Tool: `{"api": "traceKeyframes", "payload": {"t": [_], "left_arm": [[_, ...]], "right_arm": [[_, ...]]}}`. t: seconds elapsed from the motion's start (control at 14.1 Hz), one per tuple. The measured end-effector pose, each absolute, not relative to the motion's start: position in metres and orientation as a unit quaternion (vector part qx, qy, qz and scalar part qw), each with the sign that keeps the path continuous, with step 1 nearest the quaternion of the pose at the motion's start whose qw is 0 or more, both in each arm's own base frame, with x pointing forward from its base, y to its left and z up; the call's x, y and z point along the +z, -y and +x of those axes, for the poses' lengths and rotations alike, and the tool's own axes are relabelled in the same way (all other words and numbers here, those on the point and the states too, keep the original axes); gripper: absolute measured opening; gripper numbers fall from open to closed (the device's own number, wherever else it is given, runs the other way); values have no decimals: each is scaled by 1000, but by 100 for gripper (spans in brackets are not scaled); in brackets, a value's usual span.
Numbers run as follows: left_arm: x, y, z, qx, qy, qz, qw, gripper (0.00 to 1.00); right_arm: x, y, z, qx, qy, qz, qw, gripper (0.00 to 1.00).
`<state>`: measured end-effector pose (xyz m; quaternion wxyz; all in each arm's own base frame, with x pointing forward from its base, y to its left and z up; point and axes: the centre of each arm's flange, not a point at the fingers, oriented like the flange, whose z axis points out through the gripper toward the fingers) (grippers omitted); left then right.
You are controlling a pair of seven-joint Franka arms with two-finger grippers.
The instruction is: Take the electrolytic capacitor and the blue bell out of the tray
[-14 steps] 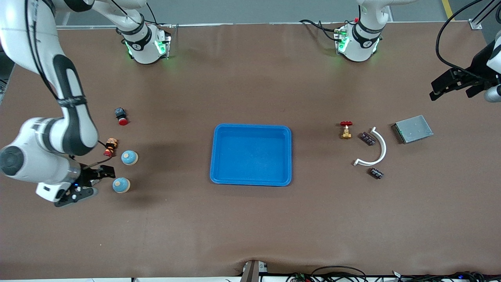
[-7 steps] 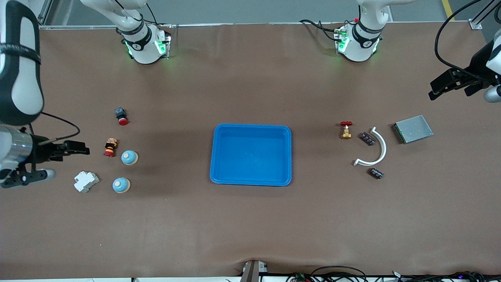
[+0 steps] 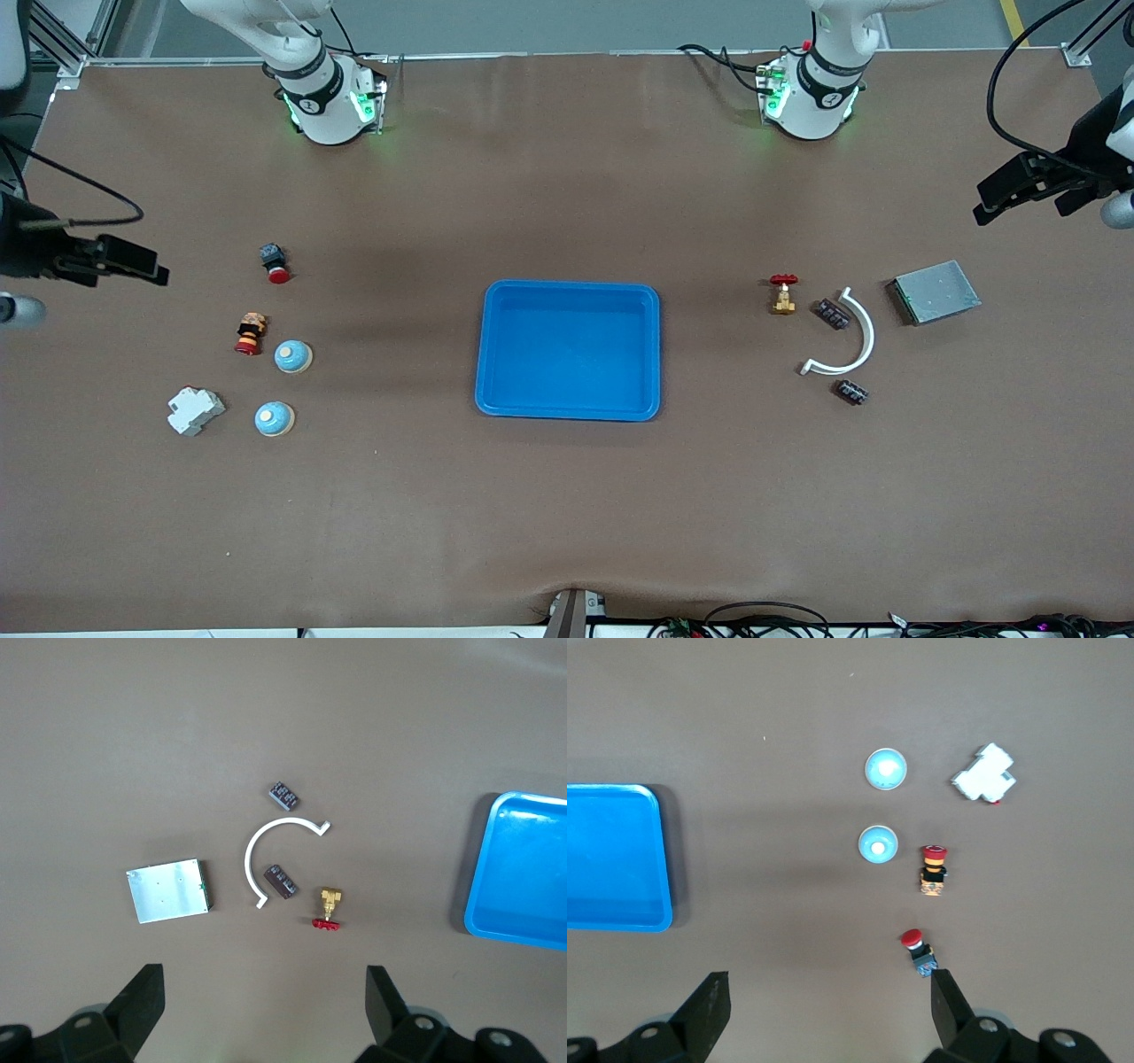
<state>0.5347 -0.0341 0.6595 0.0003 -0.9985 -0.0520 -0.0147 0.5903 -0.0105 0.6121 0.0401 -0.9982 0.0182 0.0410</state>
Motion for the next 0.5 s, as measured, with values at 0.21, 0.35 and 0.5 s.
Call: {"api": "traceKeyframes", "payload": {"t": [0.21,0.35,0.5], "left_arm": [[668,34,534,-23,52,-998,-1,100],[668,34,534,-20,52,-998,0,100],[668,34,533,-19,52,-998,0,100]], "right_arm": [[634,15,576,23,-20,-999,26,100],[642,17,573,11,-21,-1000,17,100],[647,18,574,-2,-21,-1000,15,100]]}}
